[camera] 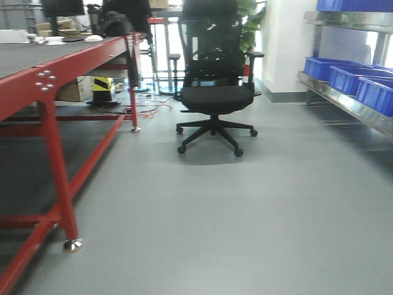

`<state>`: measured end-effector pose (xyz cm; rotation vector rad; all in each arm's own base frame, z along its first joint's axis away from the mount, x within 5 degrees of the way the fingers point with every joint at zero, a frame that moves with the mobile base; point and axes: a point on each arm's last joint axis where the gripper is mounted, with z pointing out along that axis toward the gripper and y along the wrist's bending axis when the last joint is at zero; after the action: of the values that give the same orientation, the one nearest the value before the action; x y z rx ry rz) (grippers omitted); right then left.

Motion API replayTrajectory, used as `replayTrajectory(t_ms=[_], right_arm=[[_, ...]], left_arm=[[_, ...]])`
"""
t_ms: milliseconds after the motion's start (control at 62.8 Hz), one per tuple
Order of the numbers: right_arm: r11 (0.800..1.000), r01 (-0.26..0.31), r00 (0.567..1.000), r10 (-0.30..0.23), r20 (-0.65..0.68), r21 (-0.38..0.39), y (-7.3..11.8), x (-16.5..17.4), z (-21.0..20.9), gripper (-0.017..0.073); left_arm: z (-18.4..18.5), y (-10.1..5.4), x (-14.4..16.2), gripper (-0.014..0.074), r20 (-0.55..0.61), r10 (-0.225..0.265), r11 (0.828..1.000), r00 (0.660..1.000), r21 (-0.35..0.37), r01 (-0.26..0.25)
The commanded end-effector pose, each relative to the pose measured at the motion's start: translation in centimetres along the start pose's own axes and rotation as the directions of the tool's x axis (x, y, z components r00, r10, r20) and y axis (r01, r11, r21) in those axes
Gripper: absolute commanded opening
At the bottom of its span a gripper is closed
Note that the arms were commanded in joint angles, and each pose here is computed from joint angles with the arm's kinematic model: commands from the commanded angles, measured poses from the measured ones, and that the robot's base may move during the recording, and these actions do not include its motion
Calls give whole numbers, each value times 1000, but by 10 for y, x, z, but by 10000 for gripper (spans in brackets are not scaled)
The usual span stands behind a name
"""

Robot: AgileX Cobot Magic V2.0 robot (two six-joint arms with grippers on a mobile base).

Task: Grab PVC pipe and place in blue bin
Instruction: 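Drive the base away from the table holding both pipe pieces, then drive toward the steel shelving with blue bins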

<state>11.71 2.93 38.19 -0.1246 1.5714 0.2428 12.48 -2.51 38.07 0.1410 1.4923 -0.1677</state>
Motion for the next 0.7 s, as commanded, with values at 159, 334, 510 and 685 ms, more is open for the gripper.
replayTrajectory(t_ms=[159, 334, 510, 685], right_arm=[[1000, 19, 999, -19, 30, -3, 0, -3, -1, -163], [1000, 19, 999, -19, 30, -3, 0, -3, -1, -163], [1000, 19, 999, -19, 30, -3, 0, -3, -1, -163], [1000, 19, 999, -19, 30, -3, 0, -3, -1, -163]], left_arm=[[-2, -1, -5, -111, 40, -11, 1000, 999, 8, 11], [-2, -1, -5, -111, 40, -11, 1000, 999, 8, 11], [-2, -1, -5, -111, 42, -11, 1000, 999, 8, 11], [-2, -1, -5, -111, 42, -11, 1000, 999, 8, 11]])
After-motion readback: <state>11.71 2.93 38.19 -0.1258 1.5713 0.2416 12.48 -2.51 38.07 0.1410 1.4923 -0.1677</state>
